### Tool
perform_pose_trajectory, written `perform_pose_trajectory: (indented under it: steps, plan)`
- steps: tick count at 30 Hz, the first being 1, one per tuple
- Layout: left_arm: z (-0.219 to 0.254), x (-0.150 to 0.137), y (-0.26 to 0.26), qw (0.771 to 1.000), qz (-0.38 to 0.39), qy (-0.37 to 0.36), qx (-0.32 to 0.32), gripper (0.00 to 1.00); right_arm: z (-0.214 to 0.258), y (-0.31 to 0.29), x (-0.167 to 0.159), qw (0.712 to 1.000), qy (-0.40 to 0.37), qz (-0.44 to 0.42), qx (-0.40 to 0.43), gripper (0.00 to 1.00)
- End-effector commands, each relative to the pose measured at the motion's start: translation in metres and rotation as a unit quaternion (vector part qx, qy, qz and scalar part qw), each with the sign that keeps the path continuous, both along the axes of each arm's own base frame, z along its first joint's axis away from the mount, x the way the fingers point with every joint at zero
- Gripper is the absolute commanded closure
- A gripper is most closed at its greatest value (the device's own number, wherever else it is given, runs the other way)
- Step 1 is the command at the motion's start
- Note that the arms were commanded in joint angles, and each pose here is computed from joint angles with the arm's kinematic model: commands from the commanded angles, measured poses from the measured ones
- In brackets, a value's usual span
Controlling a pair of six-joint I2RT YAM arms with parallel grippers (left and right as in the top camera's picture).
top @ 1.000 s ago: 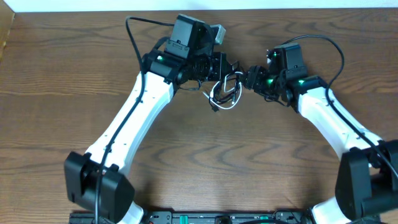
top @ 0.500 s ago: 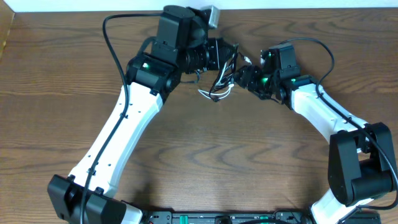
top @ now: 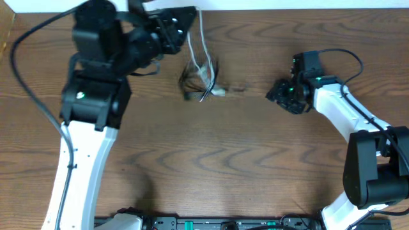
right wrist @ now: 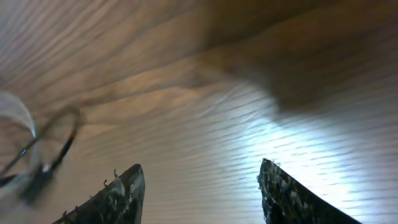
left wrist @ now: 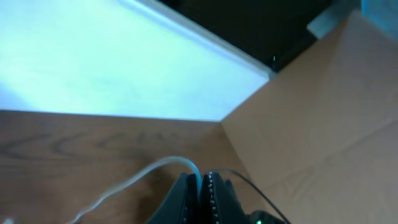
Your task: Untangle cables
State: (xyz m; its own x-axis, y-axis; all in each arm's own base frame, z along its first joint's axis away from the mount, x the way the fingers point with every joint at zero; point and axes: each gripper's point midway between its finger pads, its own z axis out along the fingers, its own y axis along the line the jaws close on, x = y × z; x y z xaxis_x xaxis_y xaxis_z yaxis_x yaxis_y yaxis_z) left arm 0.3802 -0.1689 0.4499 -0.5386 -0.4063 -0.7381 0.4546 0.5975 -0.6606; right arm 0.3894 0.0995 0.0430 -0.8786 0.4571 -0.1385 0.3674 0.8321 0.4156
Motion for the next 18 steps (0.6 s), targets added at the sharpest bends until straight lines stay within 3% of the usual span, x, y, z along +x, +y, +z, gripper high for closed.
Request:
perform_pose_trajectory:
  steps: [1, 5, 14, 18]
  plan:
    - [0.01, -0.004, 0.005, 1.0, 0.002, -0.004, -0.013, 0.93, 0.017, 0.013, 0.011, 0.992, -0.062, 0.104, 0.038, 0.4]
    - [0.004, -0.004, 0.004, 1.0, 0.002, 0.007, -0.01, 0.92, 0.041, 0.026, 0.017, 0.982, -0.105, 0.136, 0.081, 0.39]
    - [-0.027, 0.004, 0.003, 0.999, -0.005, 0.036, 0.029, 0.93, 0.066, 0.028, 0.017, 0.976, -0.133, 0.142, 0.094, 0.35]
    - [0.0, 0.001, -0.001, 1.0, -0.018, -0.018, 0.014, 0.92, 0.101, 0.057, 0.016, 0.935, -0.208, 0.235, 0.166, 0.34]
